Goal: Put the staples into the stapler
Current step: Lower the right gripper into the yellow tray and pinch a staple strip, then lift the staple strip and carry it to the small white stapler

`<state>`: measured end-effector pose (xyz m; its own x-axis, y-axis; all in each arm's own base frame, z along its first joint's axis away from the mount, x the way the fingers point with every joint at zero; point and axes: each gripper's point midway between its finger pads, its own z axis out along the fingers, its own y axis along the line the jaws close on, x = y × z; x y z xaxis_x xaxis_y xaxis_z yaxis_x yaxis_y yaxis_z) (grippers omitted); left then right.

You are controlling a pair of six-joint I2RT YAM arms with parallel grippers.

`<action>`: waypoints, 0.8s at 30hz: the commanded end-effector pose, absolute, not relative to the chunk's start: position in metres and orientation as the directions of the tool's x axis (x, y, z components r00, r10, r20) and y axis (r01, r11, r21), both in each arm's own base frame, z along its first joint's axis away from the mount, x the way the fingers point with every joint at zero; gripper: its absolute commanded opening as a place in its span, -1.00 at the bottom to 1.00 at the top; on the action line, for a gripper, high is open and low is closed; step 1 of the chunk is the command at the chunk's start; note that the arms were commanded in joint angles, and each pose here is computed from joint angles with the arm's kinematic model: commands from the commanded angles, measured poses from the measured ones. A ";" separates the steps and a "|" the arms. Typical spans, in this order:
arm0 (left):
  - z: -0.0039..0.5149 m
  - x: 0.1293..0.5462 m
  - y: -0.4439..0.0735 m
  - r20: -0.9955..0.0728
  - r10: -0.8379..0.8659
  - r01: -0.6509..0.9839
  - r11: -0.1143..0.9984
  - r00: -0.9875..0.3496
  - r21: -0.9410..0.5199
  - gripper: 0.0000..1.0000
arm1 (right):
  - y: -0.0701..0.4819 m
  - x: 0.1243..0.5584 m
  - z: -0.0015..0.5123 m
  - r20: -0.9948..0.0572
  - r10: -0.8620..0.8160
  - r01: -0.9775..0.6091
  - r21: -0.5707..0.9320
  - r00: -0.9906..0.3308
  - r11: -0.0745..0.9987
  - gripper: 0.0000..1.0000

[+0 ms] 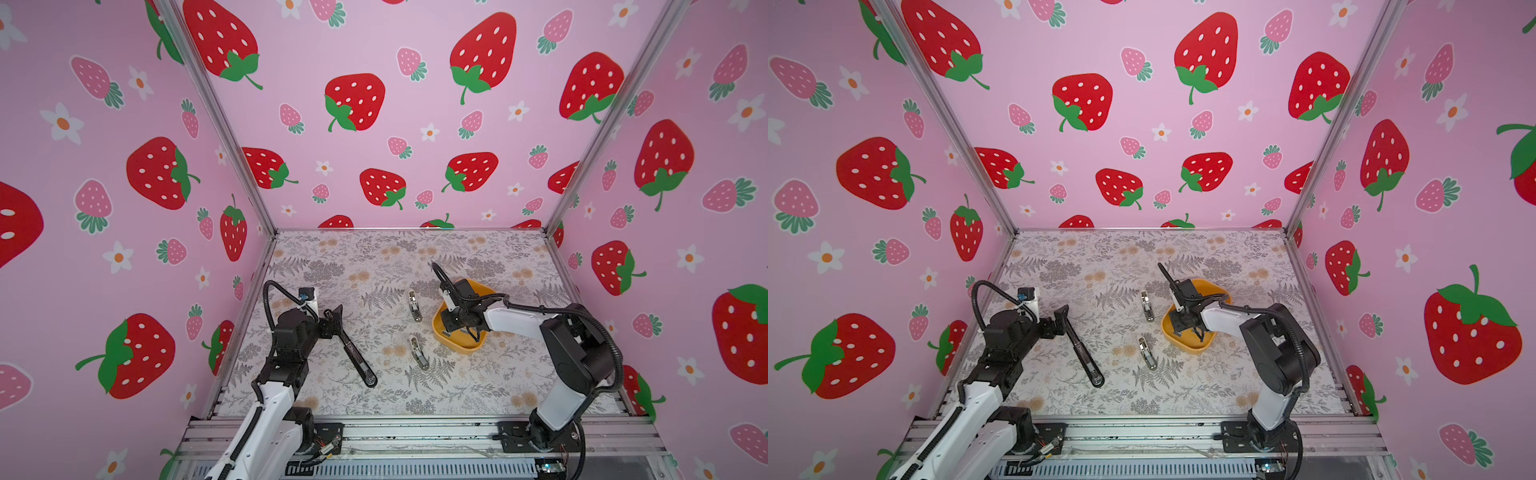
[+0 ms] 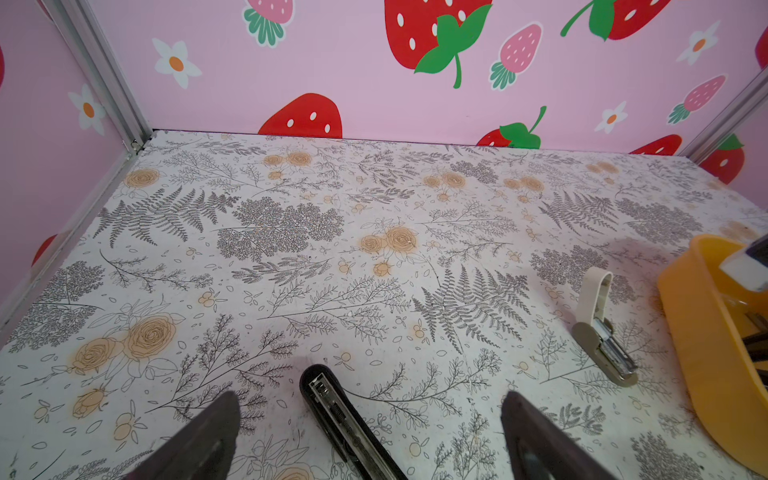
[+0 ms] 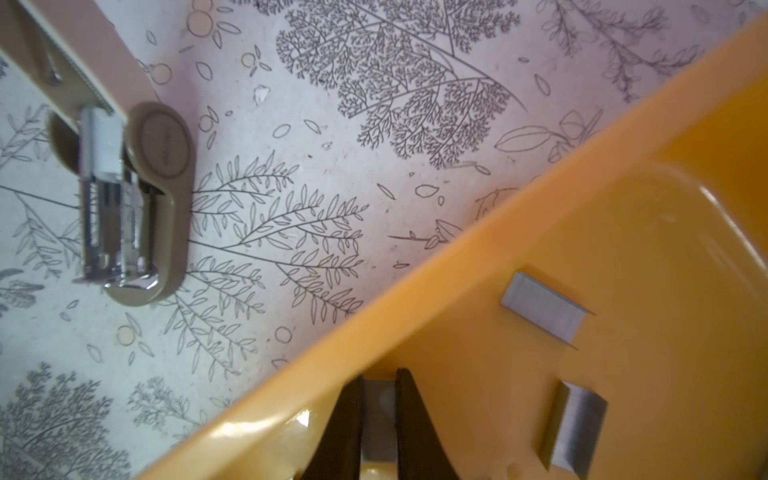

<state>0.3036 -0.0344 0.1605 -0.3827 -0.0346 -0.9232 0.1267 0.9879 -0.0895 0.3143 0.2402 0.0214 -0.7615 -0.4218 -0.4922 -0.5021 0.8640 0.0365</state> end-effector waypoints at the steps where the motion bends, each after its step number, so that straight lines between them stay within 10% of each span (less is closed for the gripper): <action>1: 0.163 0.306 -0.034 -0.918 -0.042 0.120 0.988 -0.395 -0.097 0.98 | 0.210 0.278 -0.014 -0.318 -0.460 -0.487 0.009 -0.829 0.873 -0.69; 16: 0.200 0.337 0.010 -0.740 -0.557 -0.375 0.823 -0.378 -0.428 0.98 | 0.235 0.341 0.136 -0.689 -0.312 -0.428 -0.003 -0.654 0.904 -0.71; 24: 0.148 0.303 0.005 -0.705 -0.532 -0.372 0.843 -0.469 -0.389 0.98 | 0.277 0.305 0.184 -0.812 -0.233 -0.517 0.096 -0.535 0.851 -0.70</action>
<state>0.3171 0.0014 0.1693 -0.4512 -0.5105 -0.7320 -0.3317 0.8574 -0.3935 0.3143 0.2569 0.1783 -0.5501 -0.2659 -0.7916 -0.4925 0.8688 0.0504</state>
